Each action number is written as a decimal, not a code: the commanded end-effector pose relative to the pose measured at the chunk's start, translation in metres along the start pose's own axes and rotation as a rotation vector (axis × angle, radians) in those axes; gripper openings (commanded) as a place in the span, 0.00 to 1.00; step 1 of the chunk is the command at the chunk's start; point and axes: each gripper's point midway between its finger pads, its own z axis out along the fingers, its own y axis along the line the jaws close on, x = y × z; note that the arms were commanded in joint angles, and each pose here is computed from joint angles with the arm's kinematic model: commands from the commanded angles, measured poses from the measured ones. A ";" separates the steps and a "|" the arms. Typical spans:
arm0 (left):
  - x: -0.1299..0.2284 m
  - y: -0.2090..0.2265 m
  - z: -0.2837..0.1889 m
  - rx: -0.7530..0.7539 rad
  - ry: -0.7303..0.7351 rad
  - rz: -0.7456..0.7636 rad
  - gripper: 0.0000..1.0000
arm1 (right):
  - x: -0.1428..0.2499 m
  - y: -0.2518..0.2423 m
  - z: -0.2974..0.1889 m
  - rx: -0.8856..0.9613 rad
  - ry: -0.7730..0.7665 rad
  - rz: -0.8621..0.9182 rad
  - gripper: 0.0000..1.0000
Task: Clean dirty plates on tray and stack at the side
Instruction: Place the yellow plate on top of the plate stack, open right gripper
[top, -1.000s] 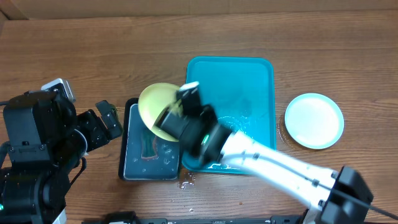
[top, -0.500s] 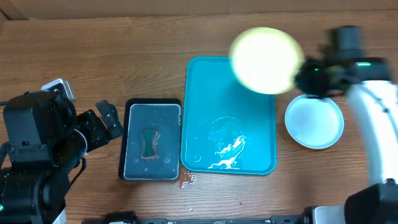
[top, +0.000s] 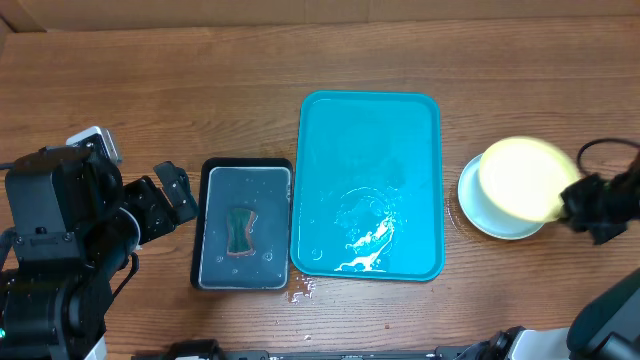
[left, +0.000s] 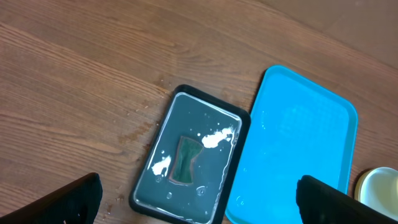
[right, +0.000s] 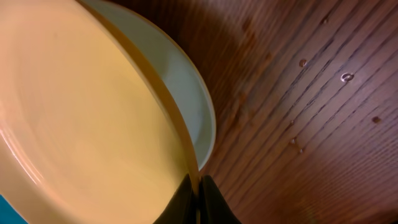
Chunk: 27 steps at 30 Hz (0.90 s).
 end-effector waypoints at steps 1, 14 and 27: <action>-0.003 0.000 -0.001 -0.001 -0.009 0.014 1.00 | 0.011 0.001 0.023 -0.007 0.028 -0.042 0.04; -0.003 0.000 -0.001 -0.001 -0.009 0.014 1.00 | 0.049 0.092 -0.082 -0.231 -0.186 -0.413 0.44; 0.003 0.001 -0.002 -0.003 0.017 0.014 1.00 | 0.234 0.135 -0.227 -0.762 -0.411 -1.120 1.00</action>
